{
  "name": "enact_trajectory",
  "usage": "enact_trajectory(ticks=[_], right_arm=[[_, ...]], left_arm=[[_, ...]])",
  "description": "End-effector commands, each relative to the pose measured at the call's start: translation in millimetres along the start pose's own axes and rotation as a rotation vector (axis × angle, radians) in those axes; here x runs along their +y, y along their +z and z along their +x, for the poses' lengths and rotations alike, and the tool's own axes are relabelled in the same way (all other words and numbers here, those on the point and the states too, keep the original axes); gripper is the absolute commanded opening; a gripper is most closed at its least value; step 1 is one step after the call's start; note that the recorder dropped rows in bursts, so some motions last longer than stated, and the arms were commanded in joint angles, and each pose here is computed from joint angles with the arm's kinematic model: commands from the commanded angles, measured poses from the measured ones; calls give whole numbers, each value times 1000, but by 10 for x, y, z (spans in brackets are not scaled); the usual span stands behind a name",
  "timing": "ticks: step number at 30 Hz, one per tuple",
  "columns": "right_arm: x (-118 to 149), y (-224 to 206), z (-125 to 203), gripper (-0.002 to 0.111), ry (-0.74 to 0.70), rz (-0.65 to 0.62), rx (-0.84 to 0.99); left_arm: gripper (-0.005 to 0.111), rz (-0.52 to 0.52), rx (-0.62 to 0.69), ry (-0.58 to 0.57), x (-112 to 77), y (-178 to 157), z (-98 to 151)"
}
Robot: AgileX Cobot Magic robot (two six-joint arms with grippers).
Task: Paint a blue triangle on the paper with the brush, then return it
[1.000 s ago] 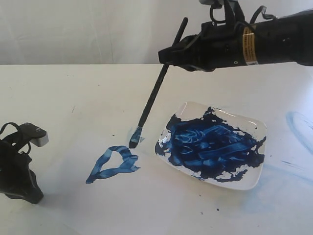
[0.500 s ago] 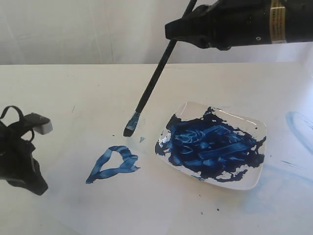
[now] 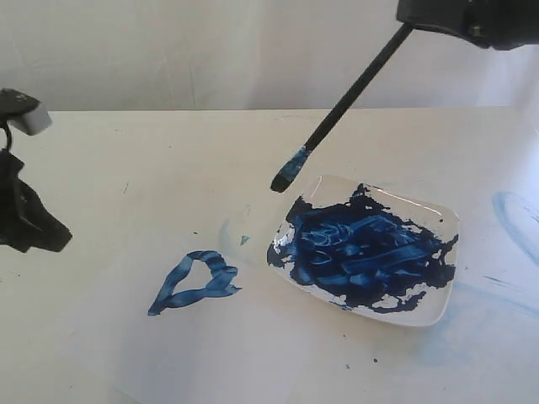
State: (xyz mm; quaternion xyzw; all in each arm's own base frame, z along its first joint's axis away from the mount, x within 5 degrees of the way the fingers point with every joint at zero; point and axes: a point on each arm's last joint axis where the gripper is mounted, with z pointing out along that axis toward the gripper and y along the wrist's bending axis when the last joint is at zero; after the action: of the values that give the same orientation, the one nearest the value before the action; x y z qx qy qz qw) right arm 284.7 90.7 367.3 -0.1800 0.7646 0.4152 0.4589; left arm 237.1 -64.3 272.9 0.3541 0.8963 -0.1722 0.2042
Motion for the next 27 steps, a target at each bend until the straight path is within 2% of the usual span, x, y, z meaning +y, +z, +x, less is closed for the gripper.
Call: enact_trajectory(ticks=[1, 4, 9, 14, 22, 27], right_arm=[[-163, -212, -21, 0, 62, 22, -12], [-289, -300, 45, 0, 101, 51, -11], [-607, -379, 416, 0, 249, 130, 29], [-799, -321, 519, 0, 406, 144, -50], [-1109, -173, 720, 0, 497, 183, 12], [-1255, -106, 901, 0, 501, 208, 116]], left_arm=[[0, -99, -158, 33, -267, -327, 123], [0, -188, -254, 60, -385, -459, 246], [0, -346, -434, 64, -515, -553, 486], [0, -353, -521, -8, -516, -526, 512], [0, -349, -524, -12, -518, -526, 510], [0, -347, -526, -14, -519, -526, 508]])
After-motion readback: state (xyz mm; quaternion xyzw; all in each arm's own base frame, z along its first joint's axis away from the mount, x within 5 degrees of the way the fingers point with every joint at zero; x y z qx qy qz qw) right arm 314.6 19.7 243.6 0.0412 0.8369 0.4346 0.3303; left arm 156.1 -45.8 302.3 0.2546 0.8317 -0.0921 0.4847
